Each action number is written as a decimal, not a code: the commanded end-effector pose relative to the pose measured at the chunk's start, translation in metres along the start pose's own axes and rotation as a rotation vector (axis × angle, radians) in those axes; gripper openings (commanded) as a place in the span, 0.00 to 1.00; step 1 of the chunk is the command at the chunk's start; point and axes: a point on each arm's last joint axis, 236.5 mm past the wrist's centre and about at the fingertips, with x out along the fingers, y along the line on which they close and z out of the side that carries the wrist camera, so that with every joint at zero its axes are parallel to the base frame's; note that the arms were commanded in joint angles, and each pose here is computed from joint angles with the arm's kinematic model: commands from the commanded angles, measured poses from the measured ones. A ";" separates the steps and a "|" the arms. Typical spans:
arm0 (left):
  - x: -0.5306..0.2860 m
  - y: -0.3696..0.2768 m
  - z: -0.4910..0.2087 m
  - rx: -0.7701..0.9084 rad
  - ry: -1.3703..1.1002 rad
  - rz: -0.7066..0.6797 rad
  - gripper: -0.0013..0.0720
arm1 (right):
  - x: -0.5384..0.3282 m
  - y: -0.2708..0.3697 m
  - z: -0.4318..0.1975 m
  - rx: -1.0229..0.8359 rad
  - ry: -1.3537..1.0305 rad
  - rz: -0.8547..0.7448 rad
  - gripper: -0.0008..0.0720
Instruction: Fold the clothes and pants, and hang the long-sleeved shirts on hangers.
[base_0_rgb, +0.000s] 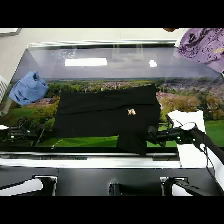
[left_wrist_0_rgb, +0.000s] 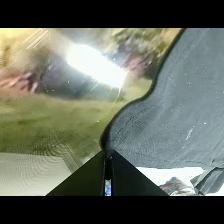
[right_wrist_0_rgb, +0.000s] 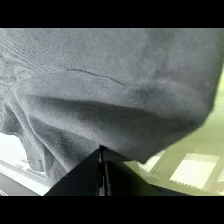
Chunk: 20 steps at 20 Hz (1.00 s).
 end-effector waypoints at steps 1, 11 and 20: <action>-0.006 -0.005 0.001 -0.006 -0.018 -0.005 0.03 | -0.006 0.006 -0.004 -0.032 0.000 0.008 0.04; -0.105 -0.030 -0.040 0.031 -0.306 0.187 0.03 | -0.091 0.032 -0.059 -0.231 -0.134 -0.089 0.04; -0.079 -0.074 0.031 0.147 -0.459 0.108 0.03 | -0.106 0.079 0.038 -0.324 -0.234 -0.042 0.04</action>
